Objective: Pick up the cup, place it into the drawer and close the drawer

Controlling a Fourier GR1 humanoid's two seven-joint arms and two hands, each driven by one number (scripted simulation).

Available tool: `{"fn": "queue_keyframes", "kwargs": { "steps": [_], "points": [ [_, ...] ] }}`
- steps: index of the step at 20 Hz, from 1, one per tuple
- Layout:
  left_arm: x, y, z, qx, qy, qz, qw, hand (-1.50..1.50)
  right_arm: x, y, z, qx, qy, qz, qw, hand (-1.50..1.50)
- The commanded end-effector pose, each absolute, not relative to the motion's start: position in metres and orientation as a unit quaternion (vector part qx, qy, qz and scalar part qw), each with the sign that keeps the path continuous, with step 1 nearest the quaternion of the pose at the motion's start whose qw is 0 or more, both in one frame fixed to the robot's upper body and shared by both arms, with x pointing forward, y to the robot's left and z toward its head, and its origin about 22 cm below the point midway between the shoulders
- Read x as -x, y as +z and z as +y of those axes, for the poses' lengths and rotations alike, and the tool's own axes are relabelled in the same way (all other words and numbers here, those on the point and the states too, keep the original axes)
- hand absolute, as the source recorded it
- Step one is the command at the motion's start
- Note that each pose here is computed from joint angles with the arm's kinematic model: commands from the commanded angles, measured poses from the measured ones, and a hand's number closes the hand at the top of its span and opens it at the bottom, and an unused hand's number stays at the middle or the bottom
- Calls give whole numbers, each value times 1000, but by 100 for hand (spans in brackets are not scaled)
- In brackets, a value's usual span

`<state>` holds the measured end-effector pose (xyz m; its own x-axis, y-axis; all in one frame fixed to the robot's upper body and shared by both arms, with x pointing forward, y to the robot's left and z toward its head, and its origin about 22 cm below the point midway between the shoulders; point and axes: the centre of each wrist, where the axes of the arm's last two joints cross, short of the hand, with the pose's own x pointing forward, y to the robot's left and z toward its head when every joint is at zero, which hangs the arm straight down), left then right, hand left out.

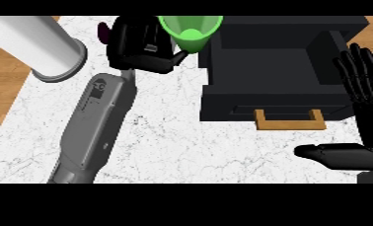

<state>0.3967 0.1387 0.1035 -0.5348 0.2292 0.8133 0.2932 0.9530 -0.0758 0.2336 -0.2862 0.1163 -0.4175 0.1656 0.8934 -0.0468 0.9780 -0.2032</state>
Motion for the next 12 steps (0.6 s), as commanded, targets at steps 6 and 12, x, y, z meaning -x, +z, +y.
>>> {"fn": "queue_keyframes", "kwargs": {
  "steps": [6,12],
  "points": [
    [-413,162,73,125,-63,-866,479,150,-227,102,-293,24,97,-835,541,-150],
    [-423,159,43,116,-65,-839,527,150,-238,111,-292,25,110,-835,539,-150]
  ]
}}
